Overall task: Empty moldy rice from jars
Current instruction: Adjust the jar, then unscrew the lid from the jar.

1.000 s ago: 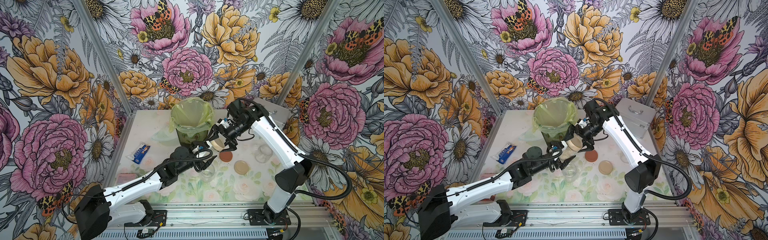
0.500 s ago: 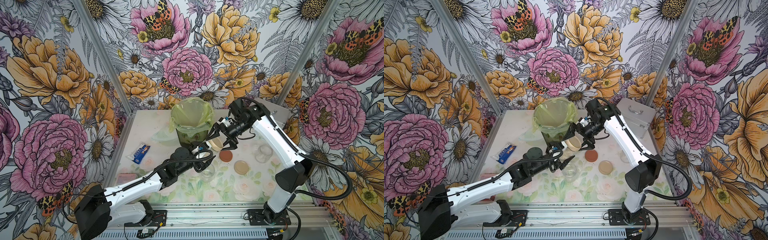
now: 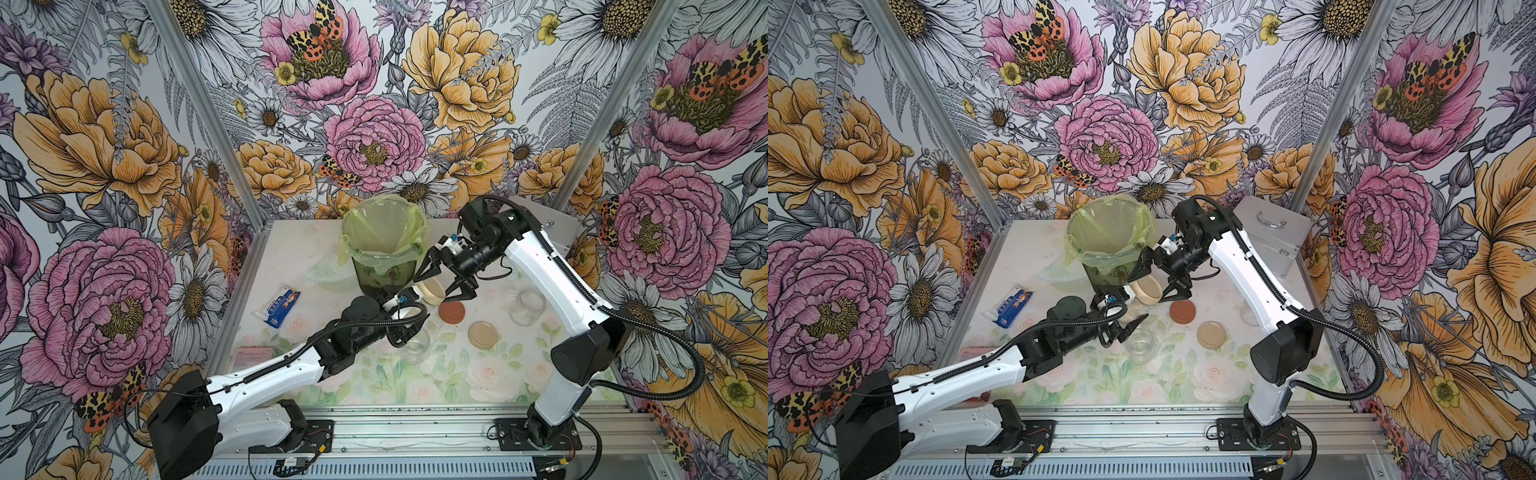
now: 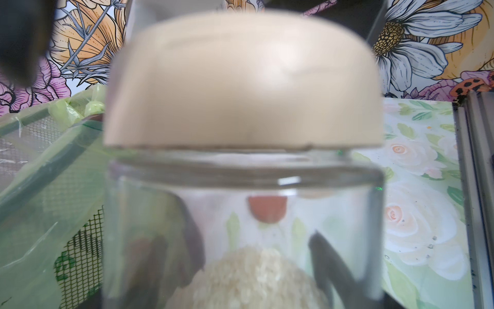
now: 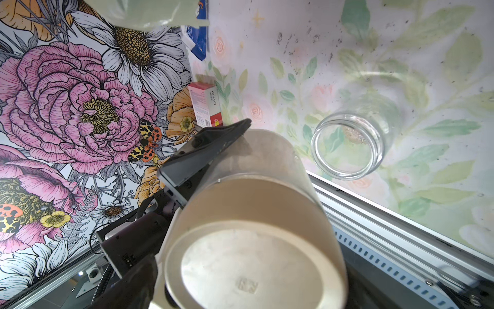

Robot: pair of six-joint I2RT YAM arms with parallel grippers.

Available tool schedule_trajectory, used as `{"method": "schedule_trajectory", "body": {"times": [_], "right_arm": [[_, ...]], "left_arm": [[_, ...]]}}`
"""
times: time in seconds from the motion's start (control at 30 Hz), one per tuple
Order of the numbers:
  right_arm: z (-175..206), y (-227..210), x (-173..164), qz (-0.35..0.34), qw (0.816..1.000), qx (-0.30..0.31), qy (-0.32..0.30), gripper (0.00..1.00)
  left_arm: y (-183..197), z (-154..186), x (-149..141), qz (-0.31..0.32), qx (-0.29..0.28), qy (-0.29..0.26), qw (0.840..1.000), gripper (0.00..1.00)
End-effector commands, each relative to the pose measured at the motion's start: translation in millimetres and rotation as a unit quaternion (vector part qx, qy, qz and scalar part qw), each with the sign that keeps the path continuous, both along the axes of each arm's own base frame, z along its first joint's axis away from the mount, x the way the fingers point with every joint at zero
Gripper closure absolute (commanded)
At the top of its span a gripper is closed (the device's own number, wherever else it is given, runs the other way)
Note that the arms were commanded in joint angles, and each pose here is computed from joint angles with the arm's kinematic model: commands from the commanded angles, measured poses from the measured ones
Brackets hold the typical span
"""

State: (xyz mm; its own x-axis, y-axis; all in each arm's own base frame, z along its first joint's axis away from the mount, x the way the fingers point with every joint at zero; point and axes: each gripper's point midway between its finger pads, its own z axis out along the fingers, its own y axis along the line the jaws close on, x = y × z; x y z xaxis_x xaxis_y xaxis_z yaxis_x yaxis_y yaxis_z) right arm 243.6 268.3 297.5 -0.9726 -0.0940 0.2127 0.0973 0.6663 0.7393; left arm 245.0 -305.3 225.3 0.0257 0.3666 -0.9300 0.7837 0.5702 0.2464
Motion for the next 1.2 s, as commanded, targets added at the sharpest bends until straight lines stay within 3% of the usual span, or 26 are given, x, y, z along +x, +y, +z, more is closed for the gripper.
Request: {"method": "schedule_trajectory", "body": {"times": [0.0, 0.37, 0.57, 0.73, 0.9, 1.03, 1.17], "right_arm": [[1, -6, -8, -0.003, 1.0, -0.015, 0.012, 0.01], [-7, 0, -8, 0.002, 1.0, -0.02, 0.02, 0.1], [-11, 3, -8, 0.006, 1.0, -0.02, 0.022, 0.25], [-7, 5, -5, 0.013, 1.0, -0.009, 0.0, 0.27], [-1, 6, 1, 0.019, 0.999, 0.003, -0.035, 0.18], [2, 3, 4, 0.009, 0.999, 0.006, -0.038, 0.02], [-5, -3, 1, 0.0, 1.0, 0.0, -0.02, 0.01]], "left_arm": [[2, 30, 1, 0.007, -0.036, -0.042, 0.998, 1.0], [6, 33, 0, 0.012, -0.043, -0.049, 0.998, 1.0], [7, 35, 0, 0.013, -0.045, -0.052, 0.998, 1.0], [8, 43, 0, 0.015, -0.056, -0.055, 0.997, 1.0], [5, 50, -2, 0.006, -0.068, -0.053, 0.996, 1.0], [6, 48, -2, 0.006, -0.065, -0.051, 0.997, 1.0], [6, 49, -3, 0.005, -0.063, -0.053, 0.997, 1.0]]}}
